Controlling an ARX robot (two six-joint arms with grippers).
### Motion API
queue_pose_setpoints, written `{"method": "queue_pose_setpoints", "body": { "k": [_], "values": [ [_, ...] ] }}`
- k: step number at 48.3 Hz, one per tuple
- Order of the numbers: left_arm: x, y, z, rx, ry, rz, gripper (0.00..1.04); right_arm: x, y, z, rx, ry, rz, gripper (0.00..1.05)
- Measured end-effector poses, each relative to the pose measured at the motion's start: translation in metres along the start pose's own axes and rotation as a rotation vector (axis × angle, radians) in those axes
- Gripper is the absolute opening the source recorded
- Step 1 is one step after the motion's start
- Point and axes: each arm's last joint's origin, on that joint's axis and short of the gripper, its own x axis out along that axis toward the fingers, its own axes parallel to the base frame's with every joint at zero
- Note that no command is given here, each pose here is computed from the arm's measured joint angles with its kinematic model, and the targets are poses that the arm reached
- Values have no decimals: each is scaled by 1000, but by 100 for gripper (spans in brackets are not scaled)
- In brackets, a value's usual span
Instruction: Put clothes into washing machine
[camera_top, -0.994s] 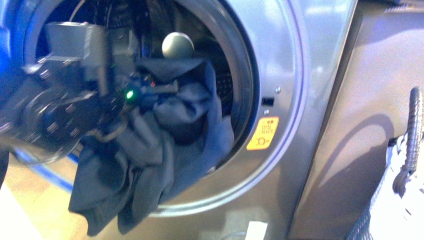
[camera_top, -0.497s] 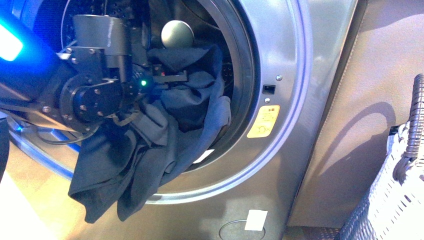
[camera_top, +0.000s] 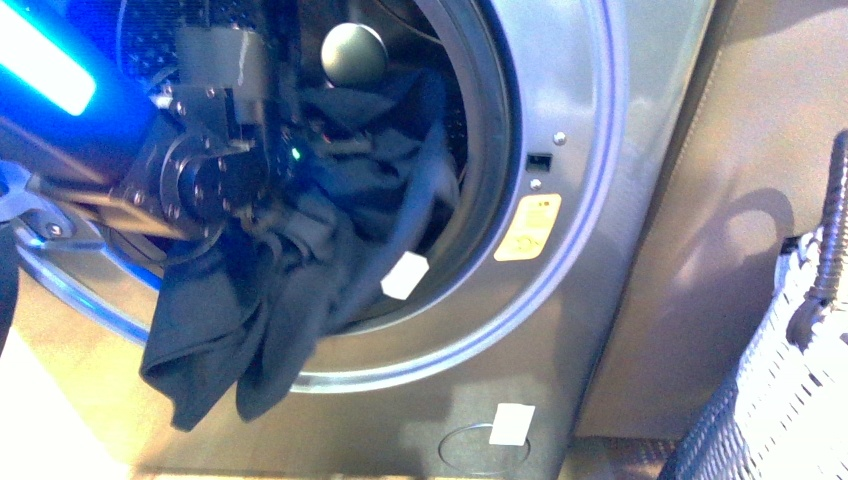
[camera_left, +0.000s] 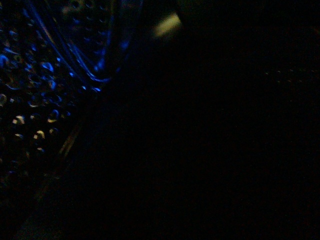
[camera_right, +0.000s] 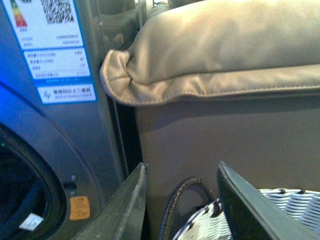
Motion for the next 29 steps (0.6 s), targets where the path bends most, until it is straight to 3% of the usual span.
{"method": "queue_pose_setpoints", "body": {
  "k": [14, 29],
  "values": [
    [17, 17, 8, 29, -25, 145, 10, -18, -11, -43, -11, 15, -2, 1],
    [25, 5, 25, 36, -71, 119, 10, -37, -26, -77, -11, 16, -5, 2]
  ]
}}
